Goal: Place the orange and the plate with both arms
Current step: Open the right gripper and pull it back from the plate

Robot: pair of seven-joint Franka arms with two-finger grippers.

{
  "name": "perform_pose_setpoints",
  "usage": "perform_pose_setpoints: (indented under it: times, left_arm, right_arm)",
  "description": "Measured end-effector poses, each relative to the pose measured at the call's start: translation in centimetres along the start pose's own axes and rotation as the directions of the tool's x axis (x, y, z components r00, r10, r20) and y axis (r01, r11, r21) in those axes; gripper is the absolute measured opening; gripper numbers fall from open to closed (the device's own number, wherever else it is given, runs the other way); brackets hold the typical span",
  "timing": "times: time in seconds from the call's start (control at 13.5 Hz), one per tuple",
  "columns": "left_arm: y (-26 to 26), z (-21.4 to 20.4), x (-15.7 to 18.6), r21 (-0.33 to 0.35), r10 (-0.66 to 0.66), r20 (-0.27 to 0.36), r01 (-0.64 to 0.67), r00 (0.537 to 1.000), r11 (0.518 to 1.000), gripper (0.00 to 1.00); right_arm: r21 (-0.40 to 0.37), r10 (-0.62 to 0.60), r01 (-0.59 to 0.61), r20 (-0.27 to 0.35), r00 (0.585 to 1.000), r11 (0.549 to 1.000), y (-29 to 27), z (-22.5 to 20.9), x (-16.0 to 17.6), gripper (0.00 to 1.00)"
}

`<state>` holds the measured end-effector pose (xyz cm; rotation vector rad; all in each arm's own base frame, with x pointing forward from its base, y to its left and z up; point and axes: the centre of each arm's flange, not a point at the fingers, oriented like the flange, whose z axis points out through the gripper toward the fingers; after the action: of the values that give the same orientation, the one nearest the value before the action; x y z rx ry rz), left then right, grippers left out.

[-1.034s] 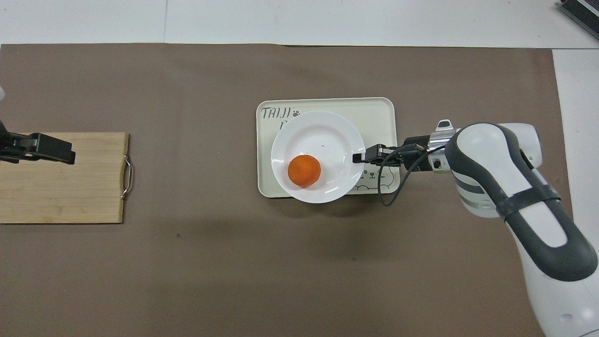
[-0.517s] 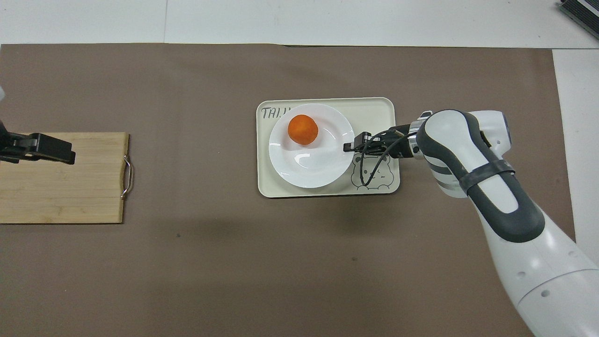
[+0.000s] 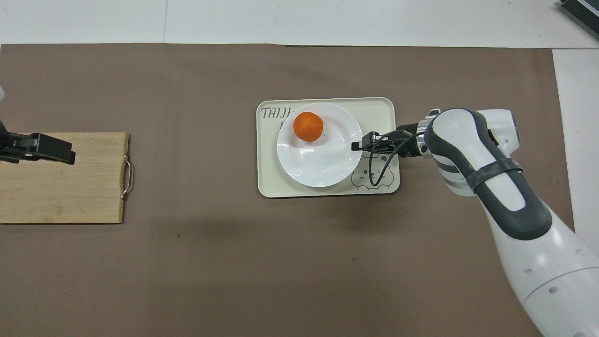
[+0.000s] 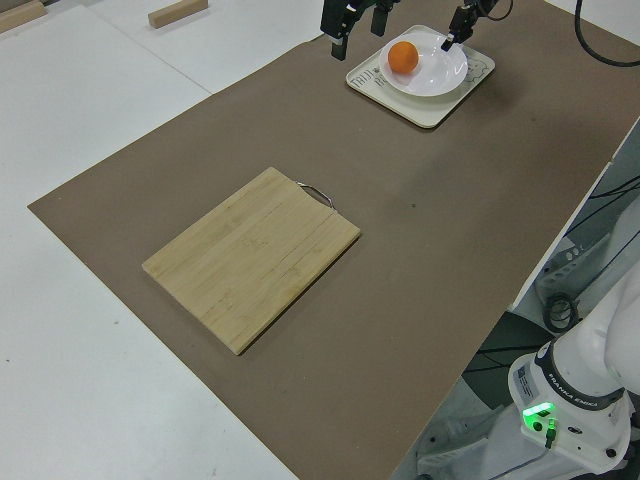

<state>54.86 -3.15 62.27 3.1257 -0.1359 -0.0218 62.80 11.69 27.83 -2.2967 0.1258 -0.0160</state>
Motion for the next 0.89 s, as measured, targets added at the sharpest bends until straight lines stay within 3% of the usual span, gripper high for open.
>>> perform_pose_setpoints:
  times: [0.15, 0.74, 0.89]
  left_arm:
    - [0.0, 0.0, 0.0, 0.0, 0.0, 0.0, 0.0, 1.0, 1.0, 1.0]
    - [0.0, 0.0, 0.0, 0.0, 0.0, 0.0, 0.0, 1.0, 1.0, 1.0]
    - [0.0, 0.0, 0.0, 0.0, 0.0, 0.0, 0.0, 1.0, 1.0, 1.0]
  right_arm:
    - [-0.006, -0.001, 0.001, 0.003, 1.0, 1.0, 0.2, 0.0, -0.1, 0.09]
    - [-0.118, -0.053, 0.054, 0.015, 0.998, 0.992, 0.0, -2.3, 0.6, 0.98]
    - [-0.218, -0.069, 0.068, 0.003, 0.998, 0.974, -1.0, -4.3, 1.1, 1.0]
